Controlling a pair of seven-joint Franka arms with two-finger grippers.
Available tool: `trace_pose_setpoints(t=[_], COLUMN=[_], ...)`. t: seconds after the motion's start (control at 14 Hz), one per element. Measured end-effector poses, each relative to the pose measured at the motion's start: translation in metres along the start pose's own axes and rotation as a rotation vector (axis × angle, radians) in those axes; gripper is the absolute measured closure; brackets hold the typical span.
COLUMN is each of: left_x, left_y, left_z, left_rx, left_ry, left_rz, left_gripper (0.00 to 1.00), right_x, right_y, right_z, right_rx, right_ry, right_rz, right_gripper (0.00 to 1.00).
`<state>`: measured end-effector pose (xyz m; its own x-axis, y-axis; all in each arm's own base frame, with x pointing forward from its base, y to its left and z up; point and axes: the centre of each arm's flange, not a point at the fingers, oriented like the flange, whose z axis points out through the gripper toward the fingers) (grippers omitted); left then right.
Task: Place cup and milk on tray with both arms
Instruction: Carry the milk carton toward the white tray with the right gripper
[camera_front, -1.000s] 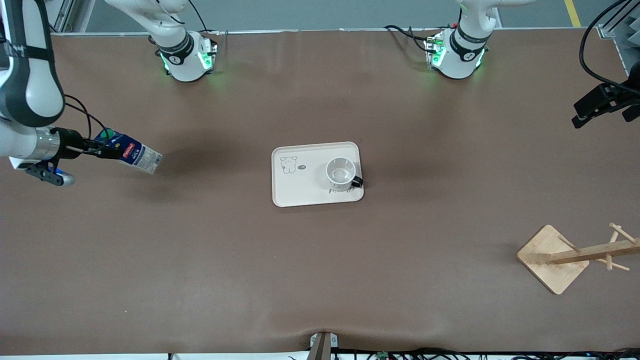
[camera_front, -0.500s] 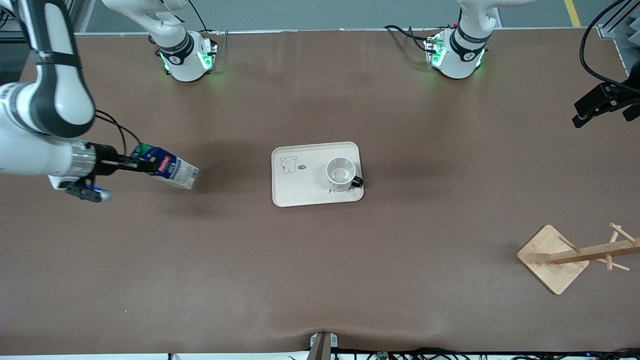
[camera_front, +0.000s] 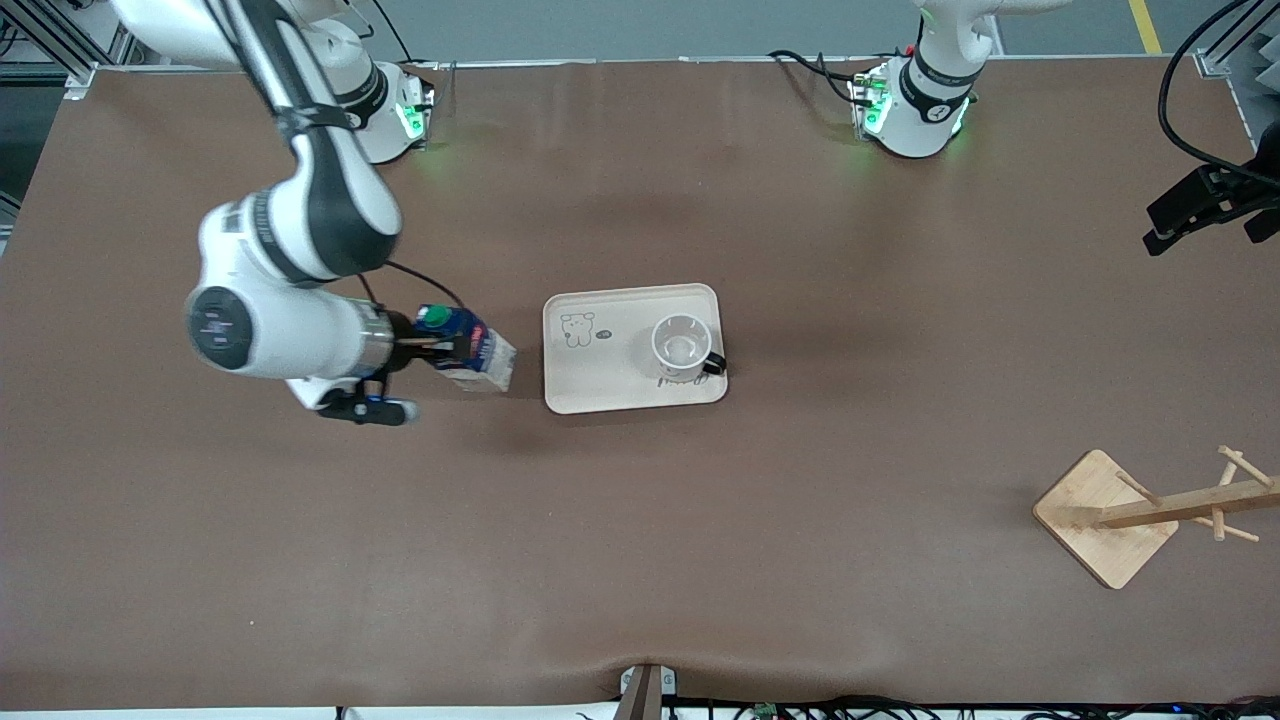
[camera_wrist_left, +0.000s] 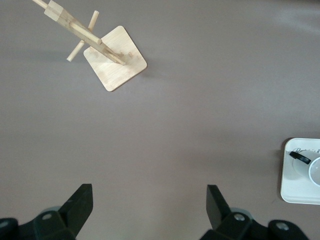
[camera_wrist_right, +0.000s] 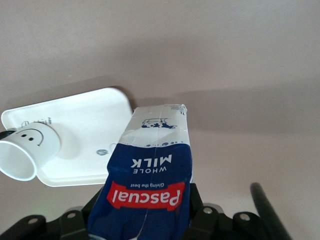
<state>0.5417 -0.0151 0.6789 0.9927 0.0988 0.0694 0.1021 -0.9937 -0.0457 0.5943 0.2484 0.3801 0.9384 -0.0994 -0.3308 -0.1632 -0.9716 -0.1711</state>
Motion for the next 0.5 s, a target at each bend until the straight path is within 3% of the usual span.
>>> trace_pose_setpoints(t=[0.5], left_x=[0.000], left_y=[0.000], left_z=[0.000], left_rx=[0.000], left_ry=[-0.002], left_rz=[0.000], left_gripper=[0.00], right_x=[-0.021], right_y=[-0.076], right_z=[0.037], right_rx=[-0.047], right_ry=[-0.017], right_rz=[-0.085], right_gripper=[0.35])
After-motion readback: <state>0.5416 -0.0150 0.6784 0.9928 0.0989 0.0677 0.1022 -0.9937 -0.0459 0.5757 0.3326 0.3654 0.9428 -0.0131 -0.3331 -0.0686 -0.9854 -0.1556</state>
